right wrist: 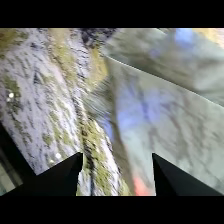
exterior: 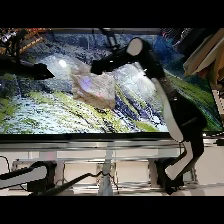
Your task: Fold the clothes and pants, and hang the long-sleeved shirts on hangers.
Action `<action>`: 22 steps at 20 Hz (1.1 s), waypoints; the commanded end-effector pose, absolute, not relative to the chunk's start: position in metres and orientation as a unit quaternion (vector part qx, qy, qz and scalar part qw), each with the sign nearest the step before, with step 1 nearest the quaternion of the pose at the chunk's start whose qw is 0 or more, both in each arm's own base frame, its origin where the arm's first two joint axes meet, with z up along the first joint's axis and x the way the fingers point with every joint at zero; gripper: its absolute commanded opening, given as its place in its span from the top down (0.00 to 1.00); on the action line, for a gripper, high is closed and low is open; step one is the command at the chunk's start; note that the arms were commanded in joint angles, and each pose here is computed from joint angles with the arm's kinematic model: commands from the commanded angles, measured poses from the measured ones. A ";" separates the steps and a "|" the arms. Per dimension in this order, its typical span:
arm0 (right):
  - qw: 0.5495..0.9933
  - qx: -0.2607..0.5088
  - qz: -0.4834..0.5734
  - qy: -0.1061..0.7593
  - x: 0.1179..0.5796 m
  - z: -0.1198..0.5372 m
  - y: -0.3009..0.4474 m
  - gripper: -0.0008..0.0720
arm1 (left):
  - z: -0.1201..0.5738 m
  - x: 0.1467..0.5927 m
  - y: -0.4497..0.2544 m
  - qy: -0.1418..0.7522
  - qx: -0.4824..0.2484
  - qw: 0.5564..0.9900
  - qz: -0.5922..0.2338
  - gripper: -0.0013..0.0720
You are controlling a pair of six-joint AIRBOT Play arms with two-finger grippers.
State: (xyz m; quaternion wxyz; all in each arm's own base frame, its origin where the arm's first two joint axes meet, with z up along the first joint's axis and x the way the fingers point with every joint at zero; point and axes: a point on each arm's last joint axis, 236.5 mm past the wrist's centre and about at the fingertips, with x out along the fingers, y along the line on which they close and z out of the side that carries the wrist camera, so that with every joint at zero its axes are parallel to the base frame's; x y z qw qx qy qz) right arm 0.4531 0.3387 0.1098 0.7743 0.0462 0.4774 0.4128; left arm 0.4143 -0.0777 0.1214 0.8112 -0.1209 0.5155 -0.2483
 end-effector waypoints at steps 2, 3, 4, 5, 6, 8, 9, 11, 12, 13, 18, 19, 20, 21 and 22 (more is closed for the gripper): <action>0.731 0.061 0.341 0.588 0.434 0.064 0.244 0.28 | 0.131 0.415 -0.087 0.502 -0.143 0.810 -0.265 0.96; 0.734 0.087 0.333 0.586 0.441 0.045 0.243 0.28 | 0.134 0.415 -0.091 0.499 -0.149 0.809 -0.271 0.96; 0.738 0.111 0.327 0.580 0.450 0.028 0.244 0.28 | 0.136 0.415 -0.094 0.497 -0.154 0.808 -0.276 0.96; 0.736 0.133 0.327 0.577 0.456 0.013 0.248 0.28 | 0.137 0.415 -0.094 0.496 -0.156 0.808 -0.278 0.97; 0.728 0.153 0.337 0.576 0.461 0.002 0.256 0.28 | 0.137 0.415 -0.094 0.496 -0.156 0.808 -0.278 0.97; 0.708 0.197 0.376 0.565 0.470 -0.010 0.282 0.28 | 0.137 0.415 -0.094 0.496 -0.156 0.808 -0.278 0.96; 0.700 0.210 0.386 0.564 0.473 -0.016 0.292 0.28 | 0.137 0.415 -0.094 0.496 -0.156 0.808 -0.277 0.96; 0.689 0.219 0.398 0.564 0.479 -0.030 0.305 0.28 | 0.137 0.415 -0.094 0.496 -0.156 0.808 -0.277 0.97; 0.686 0.222 0.403 0.564 0.482 -0.033 0.311 0.29 | 0.137 0.415 -0.094 0.496 -0.156 0.808 -0.278 0.97; 0.680 0.227 0.414 0.562 0.482 -0.034 0.321 0.32 | 0.137 0.415 -0.094 0.496 -0.156 0.808 -0.278 0.97; 0.647 0.139 0.531 0.529 0.436 0.023 0.372 0.98 | 0.133 0.417 -0.094 0.500 -0.158 0.805 -0.277 0.97; 0.644 0.100 0.540 0.533 0.418 0.035 0.380 0.97 | 0.132 0.417 -0.094 0.501 -0.158 0.805 -0.277 0.97; 0.632 0.068 0.559 0.532 0.393 0.048 0.391 0.97 | 0.131 0.418 -0.094 0.501 -0.159 0.805 -0.277 0.96; 0.615 0.046 0.579 0.533 0.369 0.059 0.402 0.97 | 0.131 0.418 -0.094 0.499 -0.159 0.806 -0.276 0.96; 0.598 0.030 0.596 0.535 0.347 0.068 0.411 0.85 | 0.132 0.419 -0.094 0.498 -0.159 0.807 -0.275 0.97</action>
